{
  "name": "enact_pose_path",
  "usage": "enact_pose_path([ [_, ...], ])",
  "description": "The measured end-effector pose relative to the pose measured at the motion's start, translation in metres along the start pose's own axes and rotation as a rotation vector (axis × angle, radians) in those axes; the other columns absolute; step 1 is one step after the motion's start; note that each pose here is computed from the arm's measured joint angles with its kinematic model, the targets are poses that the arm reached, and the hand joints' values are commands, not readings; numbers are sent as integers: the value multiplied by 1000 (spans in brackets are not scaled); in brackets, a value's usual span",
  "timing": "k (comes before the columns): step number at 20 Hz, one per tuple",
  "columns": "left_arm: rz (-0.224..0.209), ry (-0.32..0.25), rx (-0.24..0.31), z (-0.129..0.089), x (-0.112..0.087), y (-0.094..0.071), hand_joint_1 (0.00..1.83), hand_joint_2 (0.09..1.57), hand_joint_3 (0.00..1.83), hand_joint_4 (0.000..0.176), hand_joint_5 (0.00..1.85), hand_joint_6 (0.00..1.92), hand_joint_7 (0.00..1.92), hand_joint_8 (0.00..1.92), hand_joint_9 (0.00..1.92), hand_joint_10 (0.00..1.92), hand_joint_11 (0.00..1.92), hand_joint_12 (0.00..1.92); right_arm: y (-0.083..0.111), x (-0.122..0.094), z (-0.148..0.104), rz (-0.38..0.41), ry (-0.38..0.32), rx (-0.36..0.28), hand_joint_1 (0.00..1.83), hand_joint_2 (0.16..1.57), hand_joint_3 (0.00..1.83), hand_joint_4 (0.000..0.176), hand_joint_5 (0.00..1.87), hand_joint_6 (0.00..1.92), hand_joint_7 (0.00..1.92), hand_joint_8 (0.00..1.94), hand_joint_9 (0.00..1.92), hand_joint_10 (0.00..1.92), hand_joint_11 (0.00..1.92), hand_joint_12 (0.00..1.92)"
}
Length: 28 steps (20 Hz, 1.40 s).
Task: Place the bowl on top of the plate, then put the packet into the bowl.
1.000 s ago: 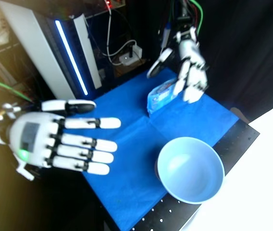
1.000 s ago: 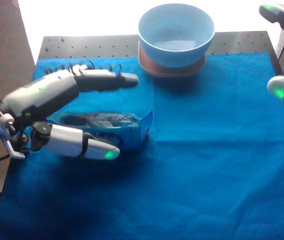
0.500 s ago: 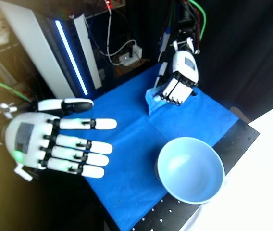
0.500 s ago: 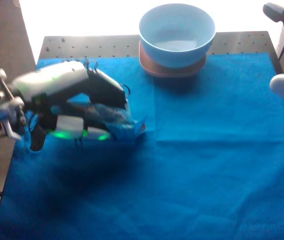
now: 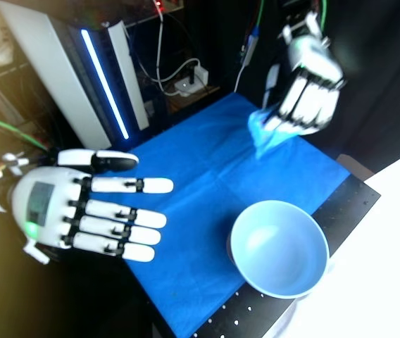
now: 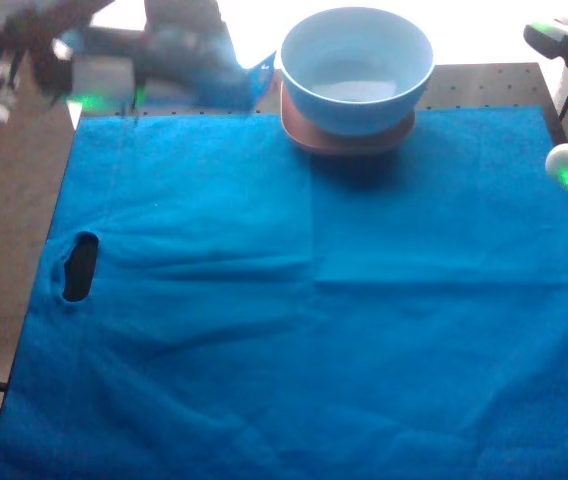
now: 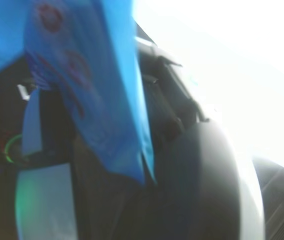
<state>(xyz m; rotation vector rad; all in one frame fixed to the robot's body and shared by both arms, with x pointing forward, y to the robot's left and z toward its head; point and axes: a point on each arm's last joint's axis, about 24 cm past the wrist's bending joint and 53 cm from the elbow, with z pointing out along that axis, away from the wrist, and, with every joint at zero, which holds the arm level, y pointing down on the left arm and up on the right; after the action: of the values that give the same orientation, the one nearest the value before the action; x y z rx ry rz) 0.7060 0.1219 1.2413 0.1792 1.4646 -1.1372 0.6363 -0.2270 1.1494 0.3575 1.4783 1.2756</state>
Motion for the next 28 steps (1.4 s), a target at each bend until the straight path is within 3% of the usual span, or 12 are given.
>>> enact_pose_path([
  [4, 46, -13, 4, 50, -8, -9, 1397, 1039, 1, 0, 1000, 868, 1258, 381, 1108, 985, 1075, 1049, -4, 7, 1, 8, 9, 1, 256, 1303, 8, 157, 69, 0, 0, 0, 0, 0, 0, 0],
  [7, 54, 4, -43, 72, 3, 4, 1397, 1038, 1, 0, 1022, 830, 1202, 489, 1126, 960, 1035, 1062, -9, 6, 2, 13, -3, 9, 282, 1345, 19, 153, 41, 0, 0, 0, 0, 0, 0, 0],
  [10, 19, 5, -99, 92, 13, 19, 1256, 1059, 0, 0, 1021, 876, 1196, 675, 1242, 414, 1016, 1024, -12, 11, 3, 18, 3, 7, 243, 1357, 11, 123, 17, 0, 0, 0, 0, 0, 8, 10],
  [11, 8, 6, -107, 100, 18, 20, 1368, 1052, 0, 0, 1002, 832, 1140, 662, 1149, 853, 1008, 1011, -13, 13, 3, 22, 4, 7, 252, 1360, 9, 117, 18, 1, 0, 0, 0, 0, 1, 1],
  [13, 4, 11, -111, 108, 24, 20, 1264, 1058, 0, 0, 1060, 759, 1155, 799, 1204, 533, 973, 1038, -14, 14, 3, 24, 3, 8, 302, 1365, 6, 131, 13, 0, 0, 0, 0, 0, 0, 0],
  [15, -3, 24, -127, 123, 35, 21, 1365, 1073, 0, 0, 1022, 780, 1053, 857, 1040, 1012, 886, 1068, -16, 13, 4, 23, -1, 8, 294, 1380, 7, 126, 7, 2, 0, 0, 0, 0, 0, 0],
  [20, -10, 34, -154, 146, 43, 20, 1263, 1061, 2, 0, 1121, 601, 1092, 957, 1170, 460, 905, 1054, -21, 15, 6, 24, 0, 7, 272, 1367, 0, 112, 13, 2, 0, 0, 0, 0, 6, 3],
  [21, -11, 33, -156, 149, 43, 19, 1367, 1051, 12, 0, 1073, 694, 1098, 804, 1067, 911, 831, 971, -22, 16, 6, 27, -1, 8, 267, 1365, 0, 114, 13, 1, 0, 0, 0, 0, 0, 0],
  [24, 5, 47, -157, 157, 49, 16, 1249, 1080, 1, 0, 1034, 760, 1083, 953, 1109, 432, 781, 1154, -24, 21, 7, 52, 4, 7, 203, 1369, 2, 96, 20, 3, 19, 7, 0, 0, 1, 0],
  [25, 8, 53, -160, 158, 51, 16, 1153, 1089, 7, 0, 1018, 885, 934, 523, 1036, 381, 725, 1154, -24, 21, 7, 54, 4, 6, 223, 1377, 3, 94, 27, 4, 33, 8, 0, 0, 5, 2],
  [26, 10, 61, -175, 159, 54, 20, 1027, 1031, 0, 0, 869, 356, 895, 237, 967, 309, 673, 1105, -25, 22, 7, 57, 3, 9, 243, 1380, 2, 94, 28, 3, 42, 7, 0, 0, 5, 3],
  [28, 13, 68, -195, 160, 56, 25, 890, 972, 0, 31, 661, 4, 712, 4, 770, 122, 439, 994, -25, 22, 7, 62, 2, 8, 202, 1352, 0, 104, 21, 0, 31, 0, 0, 0, 24, 11],
])
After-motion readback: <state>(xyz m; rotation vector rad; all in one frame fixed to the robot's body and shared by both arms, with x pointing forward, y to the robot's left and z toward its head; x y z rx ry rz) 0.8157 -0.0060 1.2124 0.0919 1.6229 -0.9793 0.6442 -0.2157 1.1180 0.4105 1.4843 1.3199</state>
